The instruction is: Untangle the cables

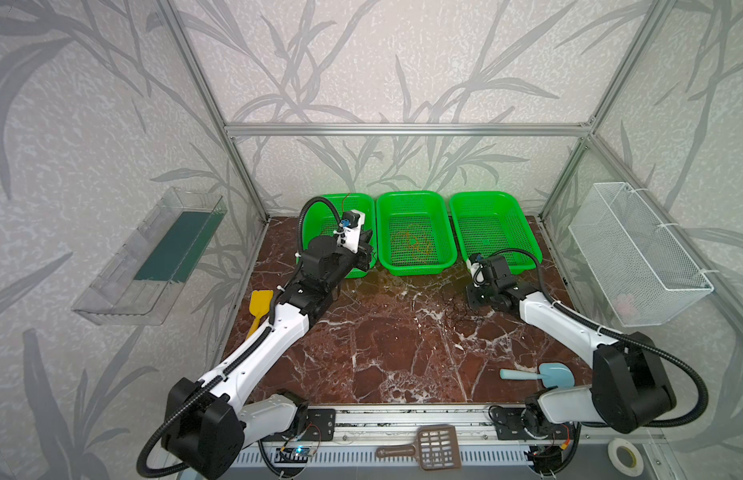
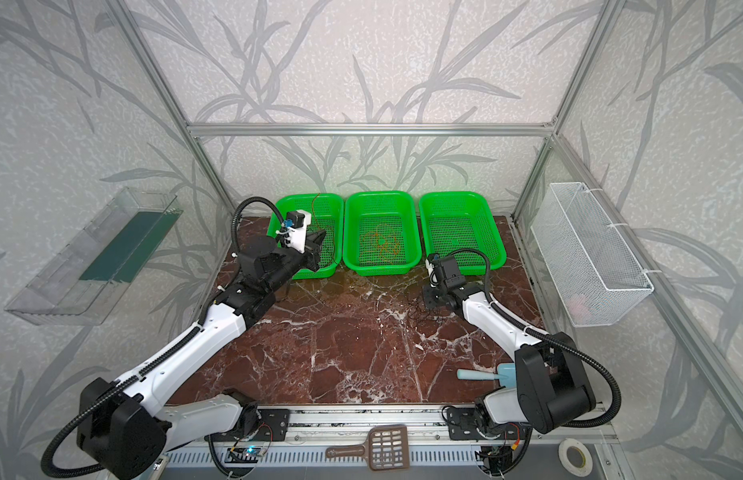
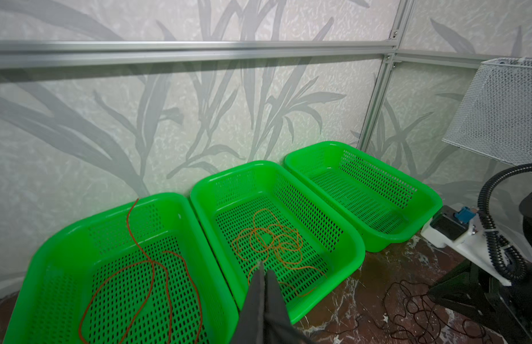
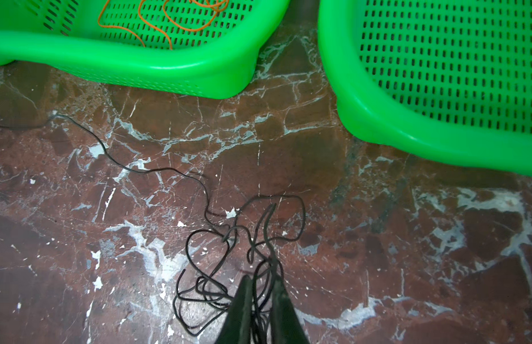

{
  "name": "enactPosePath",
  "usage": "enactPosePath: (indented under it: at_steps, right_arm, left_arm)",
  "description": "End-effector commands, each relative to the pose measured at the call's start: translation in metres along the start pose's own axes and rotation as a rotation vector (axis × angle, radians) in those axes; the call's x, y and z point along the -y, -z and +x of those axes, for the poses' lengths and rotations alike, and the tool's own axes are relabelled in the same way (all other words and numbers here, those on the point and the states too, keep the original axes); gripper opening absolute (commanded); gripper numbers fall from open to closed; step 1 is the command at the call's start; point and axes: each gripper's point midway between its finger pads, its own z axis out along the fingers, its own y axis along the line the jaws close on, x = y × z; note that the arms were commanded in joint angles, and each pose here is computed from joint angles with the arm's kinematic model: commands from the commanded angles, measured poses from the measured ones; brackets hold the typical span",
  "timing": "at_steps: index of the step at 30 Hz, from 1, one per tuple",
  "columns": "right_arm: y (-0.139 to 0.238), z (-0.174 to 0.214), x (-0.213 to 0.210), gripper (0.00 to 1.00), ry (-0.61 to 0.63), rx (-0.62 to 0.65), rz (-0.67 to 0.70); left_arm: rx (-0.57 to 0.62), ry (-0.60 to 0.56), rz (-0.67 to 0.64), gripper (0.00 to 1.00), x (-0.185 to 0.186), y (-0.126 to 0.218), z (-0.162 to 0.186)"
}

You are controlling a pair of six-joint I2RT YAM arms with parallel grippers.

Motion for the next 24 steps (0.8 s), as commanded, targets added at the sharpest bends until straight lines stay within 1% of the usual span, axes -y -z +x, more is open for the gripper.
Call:
enactPosePath:
  at_steps: [1, 6, 13, 14, 15, 16, 17, 18, 19, 20, 24]
  right_arm:
    - [0.01, -0.022, -0.016, 0.14, 0.047, 0.051, -0.085]
    - [0.007, -0.027, -0.022, 0.14, 0.045, 0.047, -0.114]
    - [0.0, -0.031, -0.032, 0.13, 0.029, 0.037, -0.166]
    - [0.0, -0.032, -0.033, 0.13, 0.03, 0.038, -0.17]
    - [0.001, -0.033, -0.033, 0.13, 0.029, 0.04, -0.171]
    - [0.001, -0.033, -0.033, 0.12, 0.03, 0.042, -0.172]
    - [0.001, -0.034, -0.034, 0.12, 0.031, 0.046, -0.173]
    - [0.001, -0.035, -0.034, 0.12, 0.029, 0.048, -0.176]
    - [0.0, -0.035, -0.035, 0.12, 0.03, 0.047, -0.179]
    - [0.0, -0.035, -0.036, 0.12, 0.032, 0.045, -0.181]
    - [0.0, -0.037, -0.037, 0.12, 0.035, 0.049, -0.185]
  left_arm:
    - [0.043, 0.076, -0.013, 0.0, -0.005, 0.008, 0.002]
    - [0.014, 0.159, -0.062, 0.0, -0.014, 0.017, 0.042]
    - [-0.062, 0.182, -0.15, 0.0, -0.031, 0.019, 0.096]
    - [-0.065, 0.188, -0.162, 0.03, -0.034, 0.019, 0.1]
    - [-0.066, 0.193, -0.184, 0.11, -0.037, 0.021, 0.105]
    - [-0.064, 0.198, -0.199, 0.22, -0.04, 0.022, 0.107]
    - [-0.057, 0.192, -0.205, 0.37, -0.041, 0.024, 0.107]
    - [-0.05, 0.181, -0.21, 0.48, -0.042, 0.026, 0.105]
    - [-0.05, 0.17, -0.216, 0.55, -0.043, 0.027, 0.102]
    - [-0.059, 0.153, -0.217, 0.6, -0.043, 0.029, 0.101]
    - [-0.097, 0.119, -0.209, 0.68, -0.041, 0.029, 0.101]
